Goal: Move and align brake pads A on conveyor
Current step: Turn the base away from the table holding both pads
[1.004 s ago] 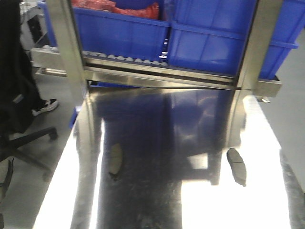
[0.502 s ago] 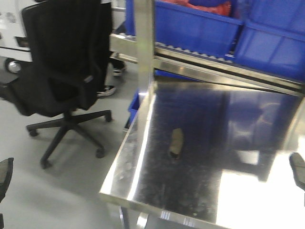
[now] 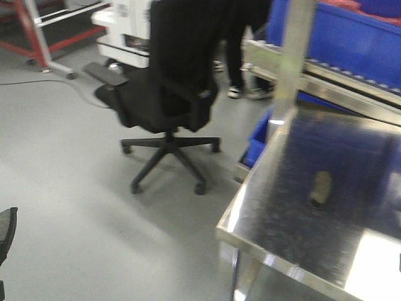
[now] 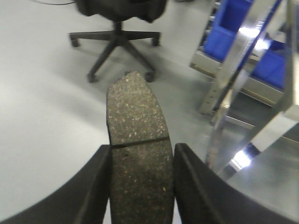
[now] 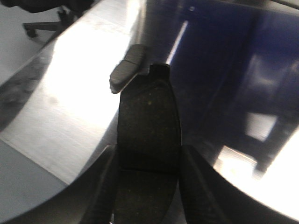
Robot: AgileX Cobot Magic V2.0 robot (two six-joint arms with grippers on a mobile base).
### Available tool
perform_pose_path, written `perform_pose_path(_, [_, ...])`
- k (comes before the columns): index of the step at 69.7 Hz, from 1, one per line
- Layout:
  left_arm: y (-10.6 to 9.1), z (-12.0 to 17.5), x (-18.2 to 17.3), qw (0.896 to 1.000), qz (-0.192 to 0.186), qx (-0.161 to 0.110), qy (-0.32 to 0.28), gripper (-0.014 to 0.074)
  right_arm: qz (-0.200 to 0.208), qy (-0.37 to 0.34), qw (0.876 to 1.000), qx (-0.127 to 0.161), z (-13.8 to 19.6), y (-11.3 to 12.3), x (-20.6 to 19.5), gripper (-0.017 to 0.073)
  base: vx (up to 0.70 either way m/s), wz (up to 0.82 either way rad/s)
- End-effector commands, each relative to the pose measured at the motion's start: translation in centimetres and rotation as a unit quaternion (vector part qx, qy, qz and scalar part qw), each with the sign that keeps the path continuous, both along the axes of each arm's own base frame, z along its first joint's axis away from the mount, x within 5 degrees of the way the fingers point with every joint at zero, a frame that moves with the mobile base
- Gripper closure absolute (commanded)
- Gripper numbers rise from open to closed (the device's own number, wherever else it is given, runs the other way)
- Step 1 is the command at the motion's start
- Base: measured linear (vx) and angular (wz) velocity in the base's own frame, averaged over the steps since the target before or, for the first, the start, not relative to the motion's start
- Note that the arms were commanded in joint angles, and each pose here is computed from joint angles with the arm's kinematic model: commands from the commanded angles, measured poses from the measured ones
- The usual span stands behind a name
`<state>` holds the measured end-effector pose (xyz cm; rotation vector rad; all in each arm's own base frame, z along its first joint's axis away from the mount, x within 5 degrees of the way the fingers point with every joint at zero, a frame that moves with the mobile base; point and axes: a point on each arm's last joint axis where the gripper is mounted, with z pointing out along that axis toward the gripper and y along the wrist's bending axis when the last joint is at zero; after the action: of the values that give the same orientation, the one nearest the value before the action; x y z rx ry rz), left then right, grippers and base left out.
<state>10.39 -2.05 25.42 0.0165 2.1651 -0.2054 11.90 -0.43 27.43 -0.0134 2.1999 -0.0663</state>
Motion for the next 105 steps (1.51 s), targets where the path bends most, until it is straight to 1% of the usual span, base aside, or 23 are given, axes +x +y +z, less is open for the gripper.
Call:
perform_pose_path(1, [-0.18, 1.63, 0.45, 0.998, -0.004, -0.012, -0.055, 0.0529, 0.002, -0.054, 0.998, -0.006, 1.53, -0.05, 0.49, 0.0409, -0.06, 0.5])
perform_pose_path(53, [-0.18, 1.63, 0.45, 0.998, -0.004, -0.012, -0.055, 0.0529, 0.002, -0.054, 0.998, -0.007, 1.53, -0.06, 0.49, 0.0409, 0.0, 0.5])
perform_pose_path(86, [-0.18, 1.62, 0.44, 0.998, -0.004, -0.012, -0.055, 0.0529, 0.002, -0.054, 0.998, -0.007, 1.53, -0.06, 0.49, 0.041, 0.03, 0.63])
perform_pose_path(105, [-0.18, 1.62, 0.44, 0.998, -0.004, -0.012, -0.055, 0.0529, 0.002, -0.054, 0.998, -0.007, 1.53, -0.06, 0.49, 0.041, 0.1, 0.4])
